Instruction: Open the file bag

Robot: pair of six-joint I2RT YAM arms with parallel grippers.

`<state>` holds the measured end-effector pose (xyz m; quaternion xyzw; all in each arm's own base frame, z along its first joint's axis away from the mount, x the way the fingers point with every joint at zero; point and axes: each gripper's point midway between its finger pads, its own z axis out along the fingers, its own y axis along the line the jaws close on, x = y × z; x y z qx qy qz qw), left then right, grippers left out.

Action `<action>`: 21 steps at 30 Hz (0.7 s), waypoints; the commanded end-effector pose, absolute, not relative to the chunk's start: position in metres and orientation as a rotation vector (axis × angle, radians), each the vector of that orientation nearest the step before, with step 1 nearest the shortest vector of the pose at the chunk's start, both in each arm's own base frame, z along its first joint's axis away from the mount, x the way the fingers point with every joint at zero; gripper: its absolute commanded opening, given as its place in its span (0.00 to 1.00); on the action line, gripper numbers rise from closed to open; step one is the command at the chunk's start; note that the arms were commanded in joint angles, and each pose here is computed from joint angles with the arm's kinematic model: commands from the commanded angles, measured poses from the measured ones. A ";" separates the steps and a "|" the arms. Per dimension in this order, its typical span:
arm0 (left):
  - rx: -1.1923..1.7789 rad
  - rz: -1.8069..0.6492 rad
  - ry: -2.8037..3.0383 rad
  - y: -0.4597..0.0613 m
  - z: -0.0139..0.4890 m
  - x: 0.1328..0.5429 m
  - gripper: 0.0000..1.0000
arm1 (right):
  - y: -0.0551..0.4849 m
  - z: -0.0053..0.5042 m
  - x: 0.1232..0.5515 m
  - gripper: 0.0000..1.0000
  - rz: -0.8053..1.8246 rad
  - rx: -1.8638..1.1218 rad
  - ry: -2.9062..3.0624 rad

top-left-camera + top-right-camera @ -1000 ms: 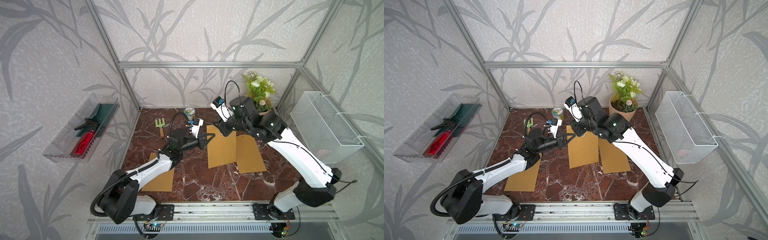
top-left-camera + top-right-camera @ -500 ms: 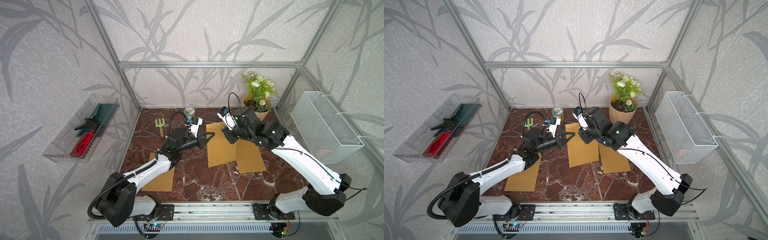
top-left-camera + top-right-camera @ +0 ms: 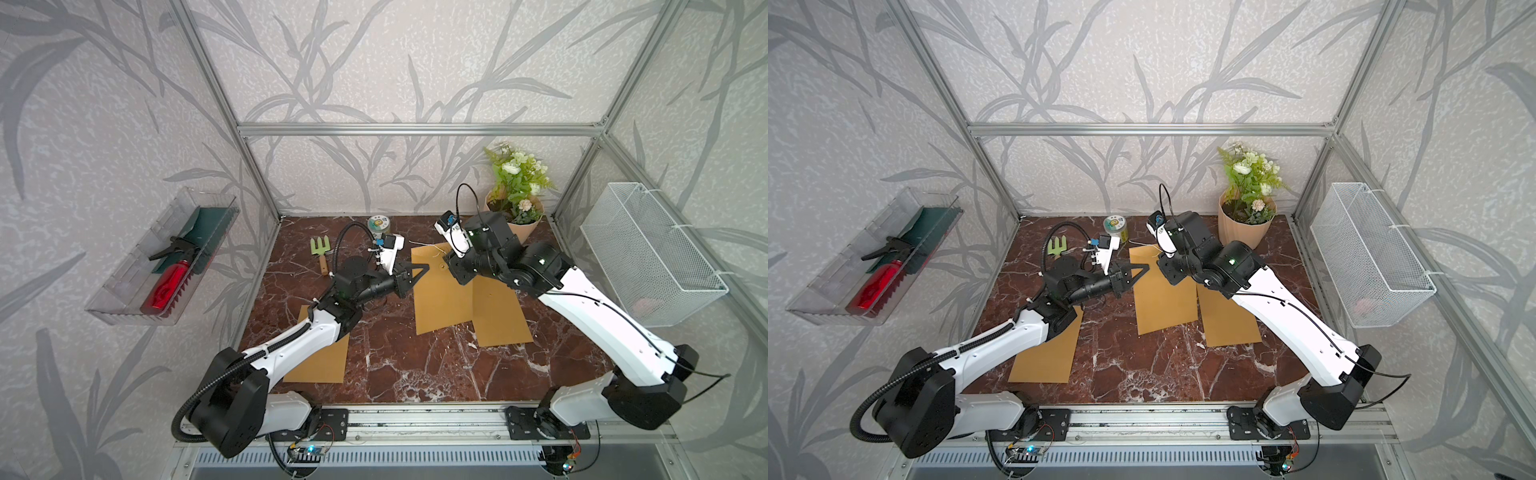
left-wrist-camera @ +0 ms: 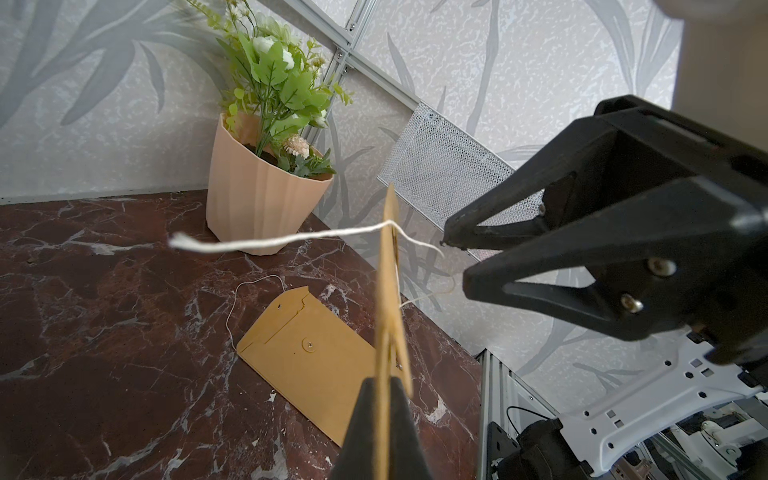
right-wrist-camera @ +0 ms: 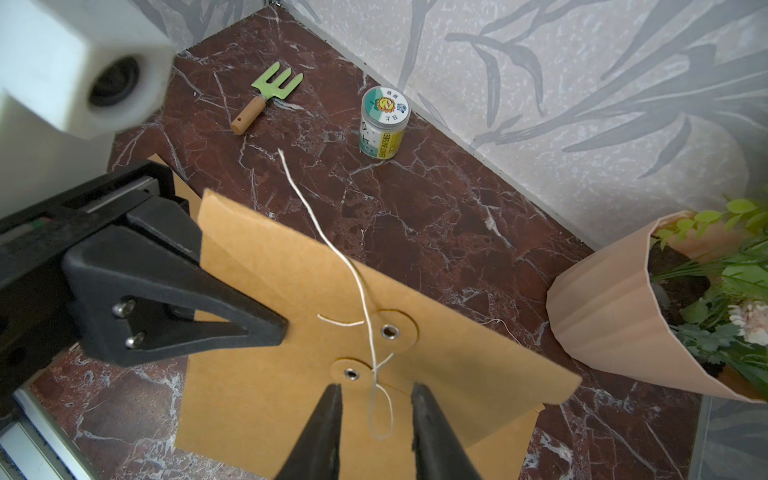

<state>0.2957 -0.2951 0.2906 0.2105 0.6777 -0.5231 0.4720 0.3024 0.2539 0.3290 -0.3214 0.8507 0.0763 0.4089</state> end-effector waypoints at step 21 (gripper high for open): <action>0.536 -1.272 1.554 -0.290 0.324 0.288 0.00 | 0.269 0.320 0.311 0.01 0.269 -0.801 2.161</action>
